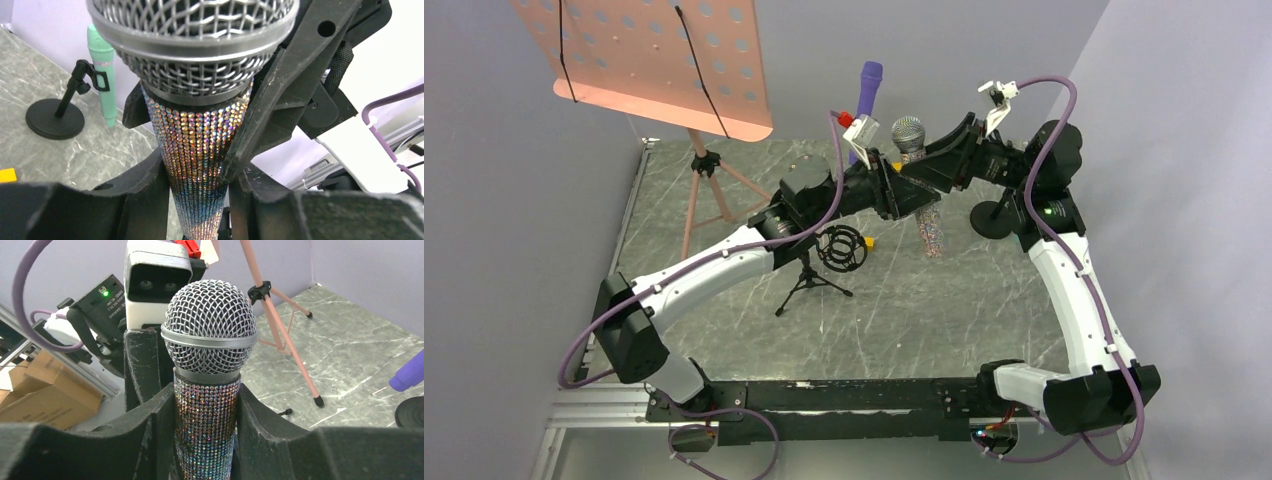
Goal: Attach the microphones to the stand
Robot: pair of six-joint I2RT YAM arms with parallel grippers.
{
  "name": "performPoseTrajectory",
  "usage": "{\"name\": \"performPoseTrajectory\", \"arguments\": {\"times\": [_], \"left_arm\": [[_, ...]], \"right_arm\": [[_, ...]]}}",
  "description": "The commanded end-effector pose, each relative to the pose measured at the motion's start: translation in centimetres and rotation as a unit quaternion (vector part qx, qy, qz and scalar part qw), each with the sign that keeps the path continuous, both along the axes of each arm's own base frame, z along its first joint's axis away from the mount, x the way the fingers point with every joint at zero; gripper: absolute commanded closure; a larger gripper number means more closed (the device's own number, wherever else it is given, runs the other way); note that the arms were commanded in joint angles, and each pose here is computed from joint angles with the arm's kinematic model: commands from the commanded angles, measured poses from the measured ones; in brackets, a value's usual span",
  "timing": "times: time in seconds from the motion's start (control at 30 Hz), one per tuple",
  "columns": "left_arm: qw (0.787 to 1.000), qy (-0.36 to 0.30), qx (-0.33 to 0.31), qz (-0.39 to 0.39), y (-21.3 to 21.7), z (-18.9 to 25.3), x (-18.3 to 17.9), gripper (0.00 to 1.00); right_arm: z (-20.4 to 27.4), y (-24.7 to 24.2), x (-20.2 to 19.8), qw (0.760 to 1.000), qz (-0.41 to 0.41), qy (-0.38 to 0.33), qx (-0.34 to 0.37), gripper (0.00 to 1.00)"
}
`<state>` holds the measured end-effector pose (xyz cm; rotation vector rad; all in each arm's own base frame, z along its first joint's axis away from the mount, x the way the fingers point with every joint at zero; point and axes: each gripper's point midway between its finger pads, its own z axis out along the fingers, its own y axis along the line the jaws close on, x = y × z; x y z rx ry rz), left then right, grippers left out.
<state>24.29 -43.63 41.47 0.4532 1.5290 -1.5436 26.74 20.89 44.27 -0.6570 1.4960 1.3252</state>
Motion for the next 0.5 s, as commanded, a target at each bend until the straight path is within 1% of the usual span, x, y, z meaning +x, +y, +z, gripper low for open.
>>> {"name": "performPoseTrajectory", "arguments": {"times": [0.0, 0.07, 0.1, 0.13, 0.17, 0.23, 0.27, 0.4, 0.47], "left_arm": [[0.997, -0.029, -0.057, -0.034, 0.5, 4.2, -0.7, 0.76], [0.996, -0.036, -0.063, -0.042, 0.9, 4.3, -0.7, 0.9], [0.996, -0.039, -0.064, -0.043, 1.1, 4.2, -0.7, 0.97], [0.996, -0.046, -0.065, -0.043, 1.6, 4.4, -0.8, 1.0], [0.996, -0.053, -0.062, -0.042, 1.9, 4.2, -0.8, 1.0], [0.995, -0.076, -0.053, -0.034, 3.0, 4.4, -1.1, 1.0], [0.995, -0.083, -0.045, -0.029, 3.4, 4.2, -1.1, 1.0], [0.994, -0.106, -0.015, -0.009, 5.1, 3.5, -1.1, 1.0], [0.993, -0.118, -0.006, -0.002, 5.7, 3.5, -1.2, 1.0]], "right_arm": [[1.8, -0.1, -1.9, 0.999, 0.023, -0.034, 0.01, 0.89], [1.7, -0.1, -2.0, 0.999, 0.026, -0.034, 0.008, 0.86], [1.6, -0.1, -2.1, 0.999, 0.029, -0.036, 0.005, 0.73], [1.6, -0.3, -2.2, 0.999, 0.028, -0.042, 0.002, 0.64], [1.6, -0.6, -2.3, 0.998, 0.027, -0.049, -0.003, 0.4], [1.4, -1.4, -2.4, 0.997, 0.029, -0.068, -0.015, 0.11], [1.3, -1.8, -2.6, 0.996, 0.031, -0.077, -0.022, 0.02], [-0.8, -3.2, -2.6, 0.993, 0.032, -0.102, -0.05, 0.0], [-2.5, -3.2, -3.2, 0.991, 0.049, -0.108, -0.062, 0.0]]}}
